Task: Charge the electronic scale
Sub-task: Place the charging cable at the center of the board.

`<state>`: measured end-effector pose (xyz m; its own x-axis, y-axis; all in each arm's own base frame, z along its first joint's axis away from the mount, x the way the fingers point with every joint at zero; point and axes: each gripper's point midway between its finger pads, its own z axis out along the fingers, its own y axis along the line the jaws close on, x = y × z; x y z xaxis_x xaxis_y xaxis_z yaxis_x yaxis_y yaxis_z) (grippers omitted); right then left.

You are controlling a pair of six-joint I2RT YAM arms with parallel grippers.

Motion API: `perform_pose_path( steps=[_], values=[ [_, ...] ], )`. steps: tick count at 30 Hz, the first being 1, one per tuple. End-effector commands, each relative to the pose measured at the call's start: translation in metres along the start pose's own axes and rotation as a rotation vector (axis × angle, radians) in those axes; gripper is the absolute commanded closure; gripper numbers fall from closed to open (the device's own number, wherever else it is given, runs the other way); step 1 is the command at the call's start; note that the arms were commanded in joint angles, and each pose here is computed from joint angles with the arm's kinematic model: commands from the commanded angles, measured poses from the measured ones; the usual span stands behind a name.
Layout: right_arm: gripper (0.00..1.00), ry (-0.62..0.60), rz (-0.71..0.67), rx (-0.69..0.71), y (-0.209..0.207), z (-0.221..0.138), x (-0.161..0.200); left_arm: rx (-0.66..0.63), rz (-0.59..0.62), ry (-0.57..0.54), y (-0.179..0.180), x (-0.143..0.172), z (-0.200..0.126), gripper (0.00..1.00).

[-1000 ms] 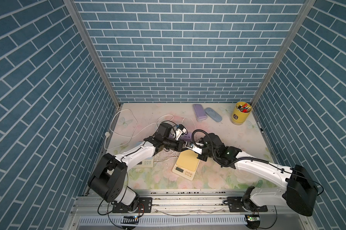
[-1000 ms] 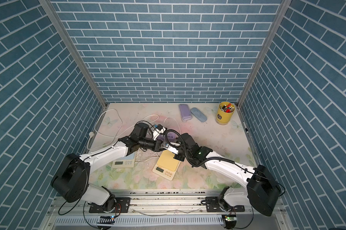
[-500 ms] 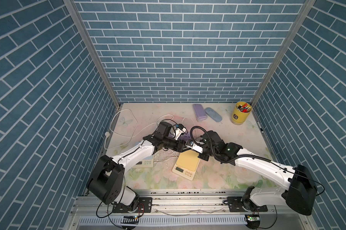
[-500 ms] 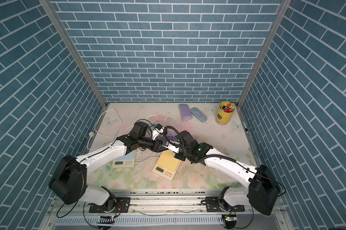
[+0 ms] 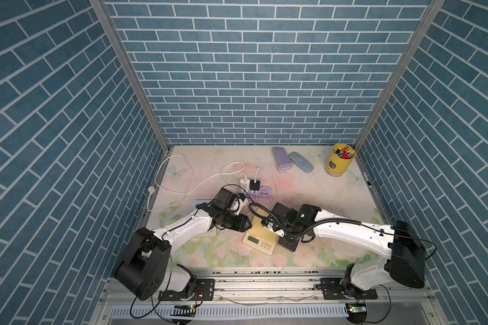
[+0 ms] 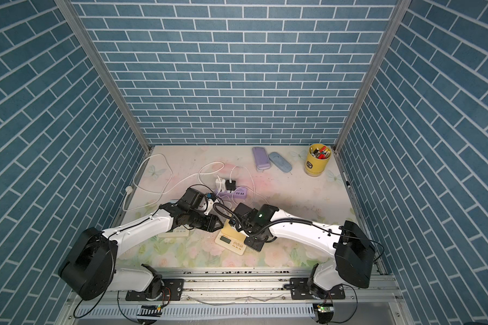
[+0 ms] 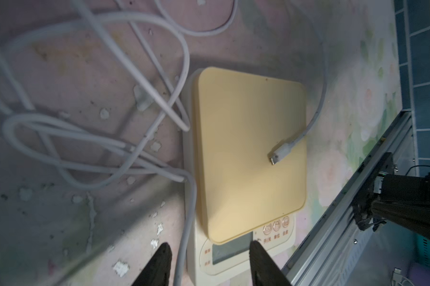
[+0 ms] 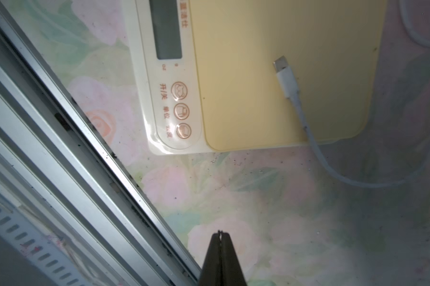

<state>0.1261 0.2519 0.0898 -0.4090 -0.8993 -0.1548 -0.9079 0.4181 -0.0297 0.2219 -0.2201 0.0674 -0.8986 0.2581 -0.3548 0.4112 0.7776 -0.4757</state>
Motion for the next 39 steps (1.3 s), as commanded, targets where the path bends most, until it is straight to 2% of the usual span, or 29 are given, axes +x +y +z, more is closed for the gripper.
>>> perform_pose_path(
  steps=[1,5,9,13,15,17,19,21,24,26,39],
  values=[
    [1.00,0.018,0.104,-0.028,0.014,0.008,0.007,-0.055,0.007,-0.033,0.004,0.006,-0.006,0.46],
    [1.00,-0.016,0.118,0.064,-0.001,0.007,0.004,-0.063,0.012,-0.051,0.005,0.011,-0.010,0.46],
    [0.98,-0.139,0.110,0.224,-0.032,-0.012,-0.013,-0.042,0.067,-0.093,-0.005,0.003,-0.014,0.46],
    [0.73,-0.213,0.274,0.272,-0.072,-0.026,-0.019,-0.096,0.224,-0.086,-0.019,-0.001,-0.015,0.45],
    [0.67,-0.228,0.285,0.267,-0.081,-0.026,-0.017,-0.106,0.295,-0.093,-0.030,-0.011,-0.016,0.44],
    [0.63,-0.220,0.186,0.252,-0.077,-0.021,-0.015,-0.106,0.316,-0.088,-0.034,-0.013,-0.012,0.44],
    [0.61,-0.176,0.023,0.218,-0.068,-0.016,-0.010,-0.100,0.322,-0.092,-0.035,-0.016,-0.009,0.44],
    [0.59,-0.115,-0.153,0.232,-0.069,-0.015,-0.005,-0.093,0.324,-0.093,-0.036,-0.019,-0.005,0.45],
    [0.58,-0.071,-0.346,0.268,-0.075,-0.008,-0.006,-0.084,0.330,-0.088,-0.038,-0.021,-0.001,0.44],
    [0.58,-0.061,-0.393,0.268,-0.081,0.001,-0.008,-0.082,0.338,-0.082,-0.038,-0.021,0.000,0.44],
    [0.62,-0.028,-0.411,0.157,-0.103,0.058,-0.032,-0.055,0.350,-0.092,-0.045,-0.025,-0.003,0.44]
  ],
)
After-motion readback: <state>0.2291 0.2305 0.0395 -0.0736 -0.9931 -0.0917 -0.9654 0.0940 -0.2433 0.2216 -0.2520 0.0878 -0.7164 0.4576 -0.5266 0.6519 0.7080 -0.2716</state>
